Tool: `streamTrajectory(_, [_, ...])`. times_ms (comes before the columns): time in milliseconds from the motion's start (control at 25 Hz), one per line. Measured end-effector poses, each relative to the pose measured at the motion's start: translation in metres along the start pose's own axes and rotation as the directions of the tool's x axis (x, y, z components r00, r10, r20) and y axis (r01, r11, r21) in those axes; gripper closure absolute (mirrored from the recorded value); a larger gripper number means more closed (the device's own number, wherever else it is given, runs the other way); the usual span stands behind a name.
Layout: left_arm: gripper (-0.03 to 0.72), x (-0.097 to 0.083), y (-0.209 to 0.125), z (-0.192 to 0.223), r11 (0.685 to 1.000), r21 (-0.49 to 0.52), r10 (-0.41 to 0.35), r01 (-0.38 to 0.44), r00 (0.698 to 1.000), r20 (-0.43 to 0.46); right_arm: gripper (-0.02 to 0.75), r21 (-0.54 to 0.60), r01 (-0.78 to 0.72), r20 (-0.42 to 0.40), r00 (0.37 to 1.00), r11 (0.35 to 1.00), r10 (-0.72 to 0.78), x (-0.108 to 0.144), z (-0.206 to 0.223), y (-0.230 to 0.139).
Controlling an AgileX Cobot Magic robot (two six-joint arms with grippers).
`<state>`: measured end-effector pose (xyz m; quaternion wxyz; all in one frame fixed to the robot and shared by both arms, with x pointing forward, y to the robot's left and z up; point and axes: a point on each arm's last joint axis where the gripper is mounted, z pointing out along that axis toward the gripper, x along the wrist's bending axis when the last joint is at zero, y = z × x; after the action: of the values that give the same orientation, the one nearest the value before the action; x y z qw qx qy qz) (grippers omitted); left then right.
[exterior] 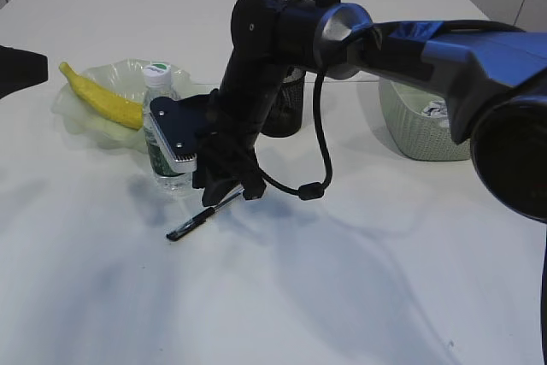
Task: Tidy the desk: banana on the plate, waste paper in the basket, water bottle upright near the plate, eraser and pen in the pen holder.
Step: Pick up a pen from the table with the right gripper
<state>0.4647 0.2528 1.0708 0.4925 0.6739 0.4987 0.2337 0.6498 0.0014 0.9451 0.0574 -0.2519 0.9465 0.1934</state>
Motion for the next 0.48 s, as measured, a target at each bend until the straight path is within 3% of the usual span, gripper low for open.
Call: streamTrajectory(480, [0.174, 0.001, 0.000, 0.000, 1.000, -0.003, 0.000, 0.000, 1.000, -0.008, 0.498, -0.002, -0.020, -0.045, 0.999, 1.000, 0.020, 0.003, 0.021, -0.007])
